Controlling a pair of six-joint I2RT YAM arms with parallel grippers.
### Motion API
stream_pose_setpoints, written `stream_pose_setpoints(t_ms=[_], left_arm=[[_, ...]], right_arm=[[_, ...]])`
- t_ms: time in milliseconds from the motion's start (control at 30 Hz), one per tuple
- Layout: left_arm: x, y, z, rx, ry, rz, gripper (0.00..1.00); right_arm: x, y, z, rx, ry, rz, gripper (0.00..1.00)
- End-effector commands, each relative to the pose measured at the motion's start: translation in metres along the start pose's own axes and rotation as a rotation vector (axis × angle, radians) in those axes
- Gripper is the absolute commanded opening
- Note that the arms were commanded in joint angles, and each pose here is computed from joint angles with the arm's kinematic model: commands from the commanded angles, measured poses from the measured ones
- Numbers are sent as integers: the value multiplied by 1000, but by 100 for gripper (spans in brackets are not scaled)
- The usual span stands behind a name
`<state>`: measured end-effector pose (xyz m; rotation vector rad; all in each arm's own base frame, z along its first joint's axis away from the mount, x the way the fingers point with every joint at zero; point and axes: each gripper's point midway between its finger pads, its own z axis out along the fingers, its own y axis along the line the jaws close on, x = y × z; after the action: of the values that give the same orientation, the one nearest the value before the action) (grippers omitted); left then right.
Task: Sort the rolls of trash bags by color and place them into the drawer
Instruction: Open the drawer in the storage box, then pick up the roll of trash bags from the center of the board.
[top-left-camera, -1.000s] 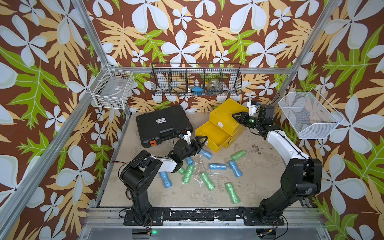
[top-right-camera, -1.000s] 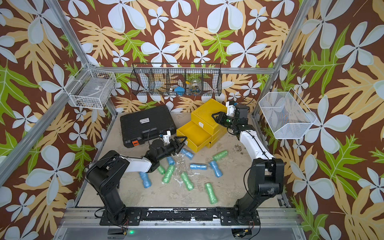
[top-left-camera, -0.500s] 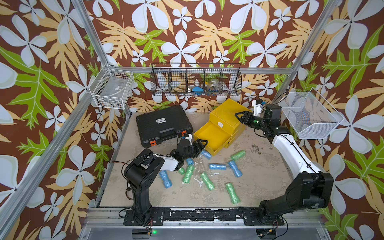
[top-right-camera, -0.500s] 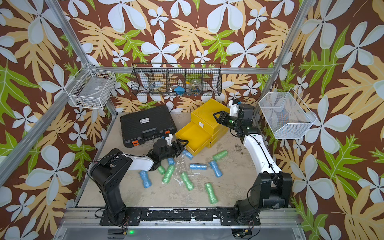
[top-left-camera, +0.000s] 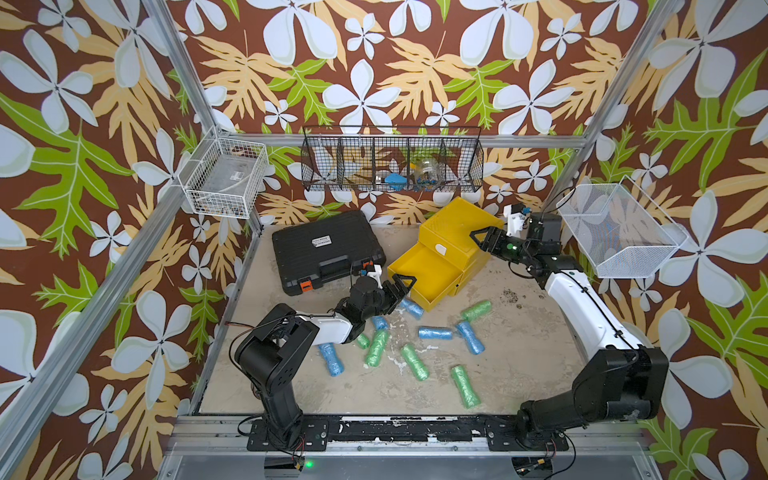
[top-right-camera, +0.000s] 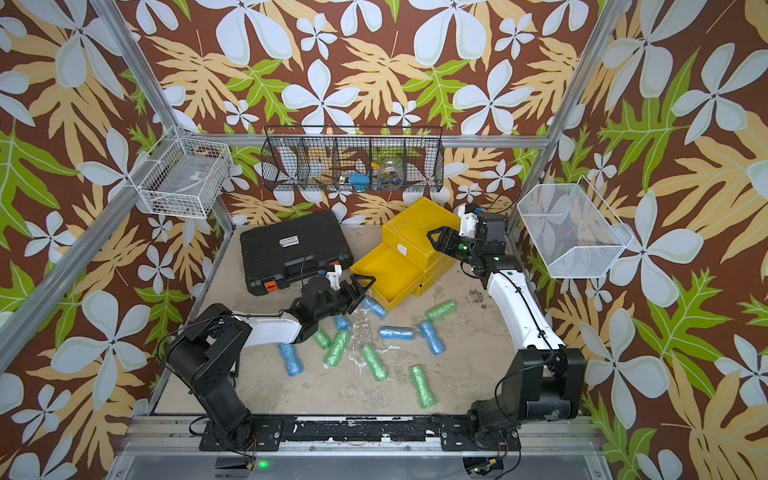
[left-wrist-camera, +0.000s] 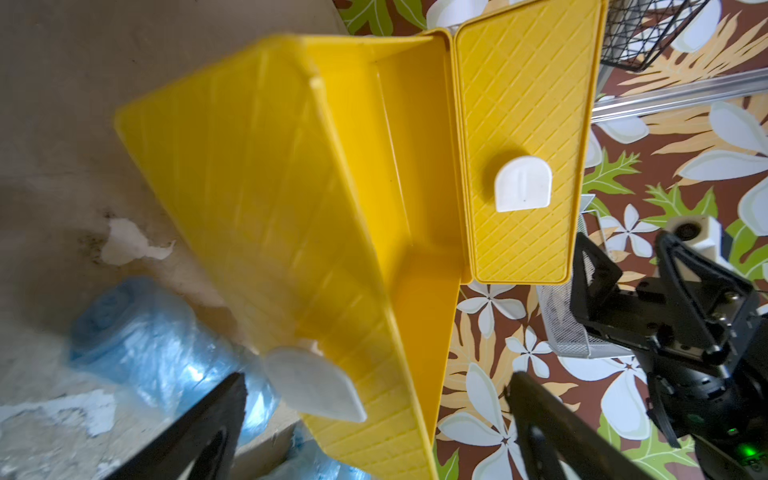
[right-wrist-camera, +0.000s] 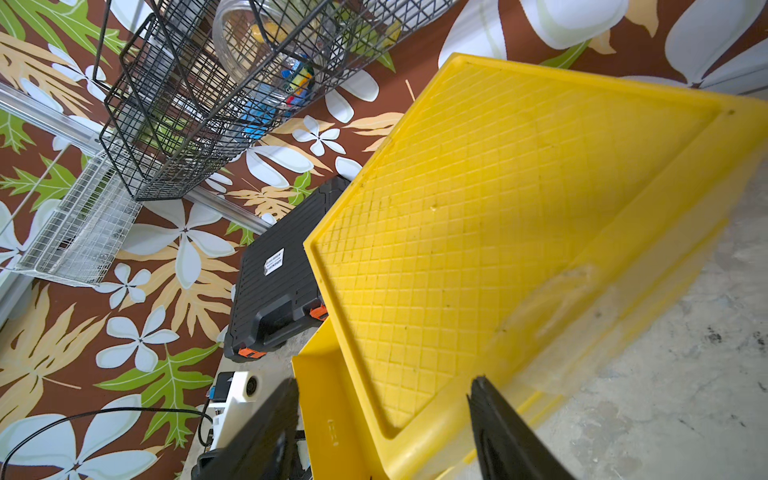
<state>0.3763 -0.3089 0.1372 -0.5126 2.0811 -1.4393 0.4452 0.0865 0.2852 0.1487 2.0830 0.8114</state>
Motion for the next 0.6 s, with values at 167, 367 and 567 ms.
stream_pose_setpoints(t_ms=[167, 367, 567], left_arm=[[-1, 27, -11, -128, -16, 30, 100], [-11, -2, -41, -140, -57, 155, 100], [-27, -35, -75, -154, -120, 214, 100]], right_arm=[[-2, 1, -9, 21, -21, -38, 73], [11, 0, -29, 67, -15, -67, 74], [51, 3, -61, 75, 36, -76, 74]])
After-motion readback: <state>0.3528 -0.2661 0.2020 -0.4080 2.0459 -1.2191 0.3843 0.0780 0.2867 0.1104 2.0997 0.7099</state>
